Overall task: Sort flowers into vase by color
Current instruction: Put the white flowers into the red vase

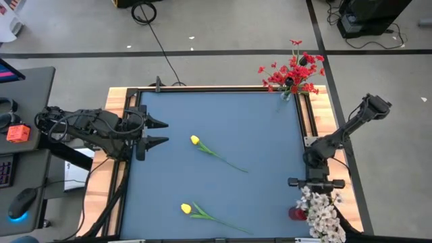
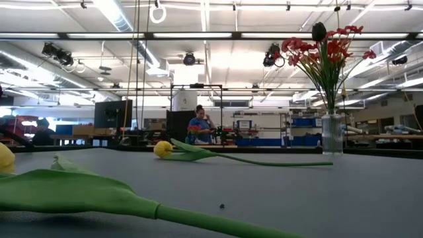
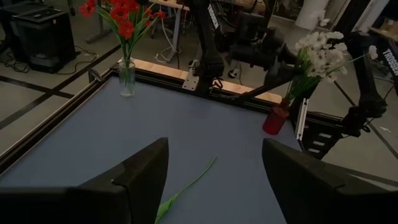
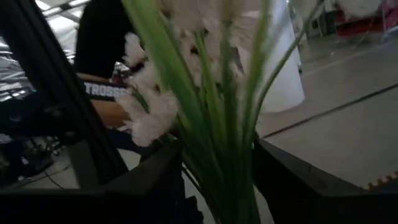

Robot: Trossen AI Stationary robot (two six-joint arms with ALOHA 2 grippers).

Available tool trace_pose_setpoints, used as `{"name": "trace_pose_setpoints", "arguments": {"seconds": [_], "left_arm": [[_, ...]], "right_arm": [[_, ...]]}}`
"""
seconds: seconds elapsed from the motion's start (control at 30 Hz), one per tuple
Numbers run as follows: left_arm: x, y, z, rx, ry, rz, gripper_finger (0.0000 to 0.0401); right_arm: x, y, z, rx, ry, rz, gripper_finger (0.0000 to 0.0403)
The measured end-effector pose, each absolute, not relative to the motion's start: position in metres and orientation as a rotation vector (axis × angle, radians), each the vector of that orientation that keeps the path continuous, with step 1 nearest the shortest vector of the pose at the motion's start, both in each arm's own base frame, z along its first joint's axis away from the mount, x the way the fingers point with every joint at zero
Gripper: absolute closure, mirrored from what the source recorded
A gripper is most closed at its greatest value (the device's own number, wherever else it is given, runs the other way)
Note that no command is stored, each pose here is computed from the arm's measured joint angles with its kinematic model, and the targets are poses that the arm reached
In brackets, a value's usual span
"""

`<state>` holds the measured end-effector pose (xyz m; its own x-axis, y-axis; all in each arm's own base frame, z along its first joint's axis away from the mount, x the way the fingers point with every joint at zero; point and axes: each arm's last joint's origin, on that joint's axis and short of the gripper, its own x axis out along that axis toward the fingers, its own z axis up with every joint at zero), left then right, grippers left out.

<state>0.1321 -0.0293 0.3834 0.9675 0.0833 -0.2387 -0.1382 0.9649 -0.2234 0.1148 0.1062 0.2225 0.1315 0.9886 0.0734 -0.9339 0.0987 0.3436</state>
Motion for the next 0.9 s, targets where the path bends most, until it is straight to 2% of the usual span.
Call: {"name": "trace_pose_setpoints", "arguments": {"seconds": [0.23, 0.37, 0.9], "left_arm": [[0.132, -0.029, 0.383, -0.241, 0.23, 0.113, 0.0136], [0.132, -0.029, 0.383, -0.241, 0.23, 0.113, 0.0136], [0.132, -0.029, 0.383, -0.241, 0.23, 0.113, 0.0136]], "right_arm": [[0.109, 0.097, 0.231, 0.364, 0.192, 1.523, 0.0197], [0.108, 0.095, 0.232, 0.36, 0.178, 1.509, 0.0205], [0.127, 0.067, 0.233, 0.271, 0.048, 1.27, 0.0225]]}}
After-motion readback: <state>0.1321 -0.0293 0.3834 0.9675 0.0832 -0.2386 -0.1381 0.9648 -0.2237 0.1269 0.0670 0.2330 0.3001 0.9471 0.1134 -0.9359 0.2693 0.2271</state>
